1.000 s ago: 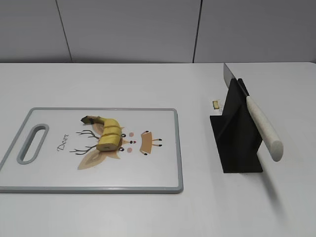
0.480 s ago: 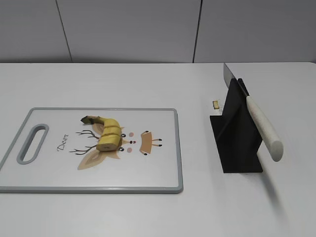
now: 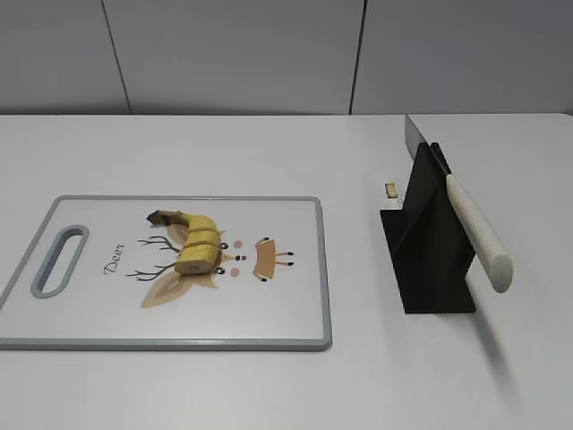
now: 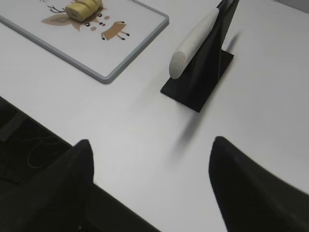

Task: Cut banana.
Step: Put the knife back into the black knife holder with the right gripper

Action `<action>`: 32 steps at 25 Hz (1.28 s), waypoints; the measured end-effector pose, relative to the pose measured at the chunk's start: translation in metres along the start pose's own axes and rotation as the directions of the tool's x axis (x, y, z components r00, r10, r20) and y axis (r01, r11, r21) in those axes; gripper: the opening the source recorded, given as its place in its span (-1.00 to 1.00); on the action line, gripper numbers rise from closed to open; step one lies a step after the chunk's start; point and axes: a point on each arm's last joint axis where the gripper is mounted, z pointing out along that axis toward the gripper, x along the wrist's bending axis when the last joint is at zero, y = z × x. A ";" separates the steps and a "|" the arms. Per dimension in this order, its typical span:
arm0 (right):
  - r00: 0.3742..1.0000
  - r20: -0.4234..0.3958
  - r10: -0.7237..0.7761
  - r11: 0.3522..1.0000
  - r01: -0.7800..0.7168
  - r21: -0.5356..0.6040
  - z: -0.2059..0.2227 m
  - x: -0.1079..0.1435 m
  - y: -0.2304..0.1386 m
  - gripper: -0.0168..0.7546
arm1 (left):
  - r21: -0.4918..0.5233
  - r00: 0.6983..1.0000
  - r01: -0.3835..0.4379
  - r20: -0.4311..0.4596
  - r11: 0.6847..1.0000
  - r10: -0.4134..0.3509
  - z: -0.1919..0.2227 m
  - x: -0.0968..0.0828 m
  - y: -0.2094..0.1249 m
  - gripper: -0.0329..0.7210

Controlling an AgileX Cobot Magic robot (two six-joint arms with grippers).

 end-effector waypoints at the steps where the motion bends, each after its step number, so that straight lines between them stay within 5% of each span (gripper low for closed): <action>1: 1.000 0.000 -0.002 1.000 0.002 -0.018 -0.003 0.000 -0.001 0.53 | 0.000 1.000 0.000 0.000 1.000 0.000 0.000 0.000 0.000 0.55; 10: 0.998 0.018 0.052 0.995 -0.050 -0.090 -0.010 0.006 -0.005 0.53 | 0.000 1.000 0.001 0.002 1.000 -0.001 0.000 0.000 0.000 0.55; 20: 0.898 0.356 0.259 0.964 -0.220 -0.147 -0.003 0.007 -0.002 0.53 | 0.000 1.000 0.001 0.002 1.000 -0.001 0.000 0.000 0.000 0.55; 32: 0.887 0.375 0.271 0.962 -0.230 -0.150 -0.002 0.007 -0.002 0.53 | 0.000 1.000 0.001 0.002 1.000 -0.001 0.000 0.000 0.000 0.55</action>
